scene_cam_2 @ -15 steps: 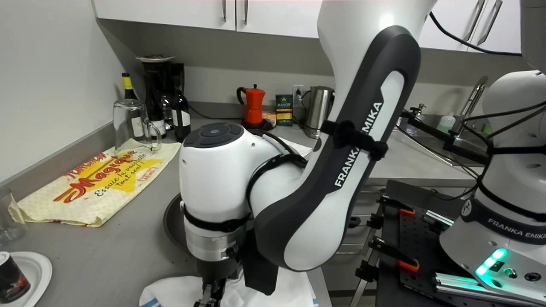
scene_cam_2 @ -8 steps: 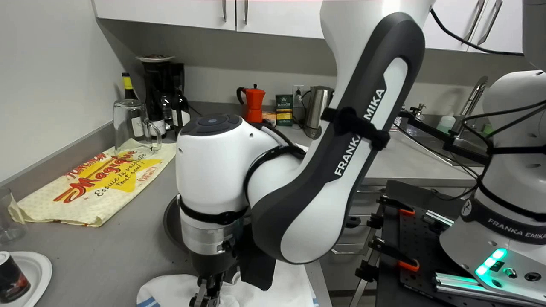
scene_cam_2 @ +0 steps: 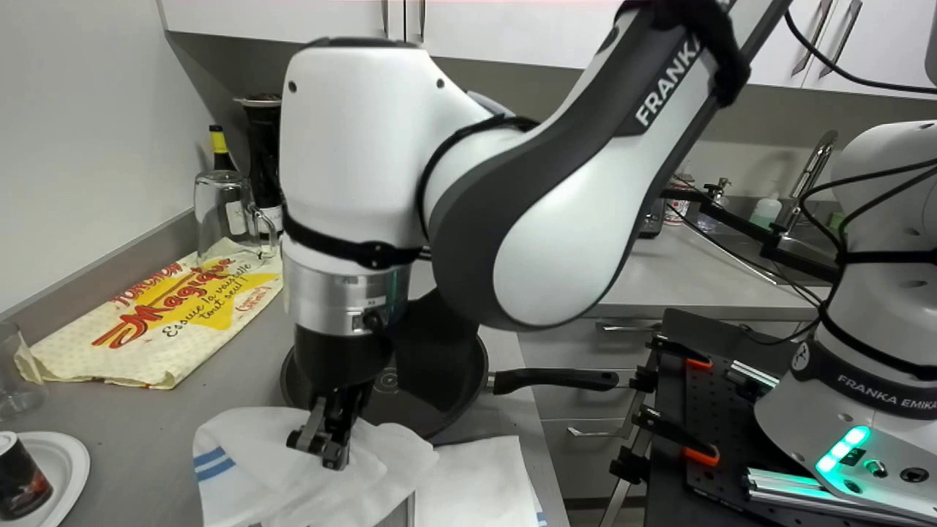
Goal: Use the towel on the left to wipe the pan
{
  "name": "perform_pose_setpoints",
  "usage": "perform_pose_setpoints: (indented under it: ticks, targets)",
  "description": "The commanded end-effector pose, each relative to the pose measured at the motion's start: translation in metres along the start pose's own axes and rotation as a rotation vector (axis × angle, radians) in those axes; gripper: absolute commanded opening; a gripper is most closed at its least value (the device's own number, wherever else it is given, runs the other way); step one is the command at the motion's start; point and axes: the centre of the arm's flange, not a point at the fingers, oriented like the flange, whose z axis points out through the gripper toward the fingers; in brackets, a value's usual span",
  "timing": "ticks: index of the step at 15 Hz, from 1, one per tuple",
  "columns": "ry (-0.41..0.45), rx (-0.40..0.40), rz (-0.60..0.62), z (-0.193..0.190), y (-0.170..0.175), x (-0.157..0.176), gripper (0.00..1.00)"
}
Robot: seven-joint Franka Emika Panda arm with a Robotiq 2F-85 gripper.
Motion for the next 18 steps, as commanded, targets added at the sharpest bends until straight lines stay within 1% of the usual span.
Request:
perform_pose_setpoints:
  ticks: [1,2,4,6,10,12,15,18]
  targets:
    - [0.044,-0.04,0.001,-0.04,0.033,0.001,0.03]
    - [0.055,-0.051,0.005,-0.045,0.042,0.003,0.03]
    - [0.075,-0.075,0.023,-0.054,0.071,0.009,0.03]
    - [0.087,-0.118,0.048,-0.056,0.11,0.013,0.03]
    - [0.071,-0.231,0.082,-0.045,0.187,0.009,0.03]
    - [0.042,-0.283,0.09,-0.033,0.217,-0.004,0.03]
    - [0.006,-0.341,0.085,-0.017,0.241,-0.022,0.03]
    - [0.001,-0.393,0.074,-0.002,0.245,-0.03,0.03]
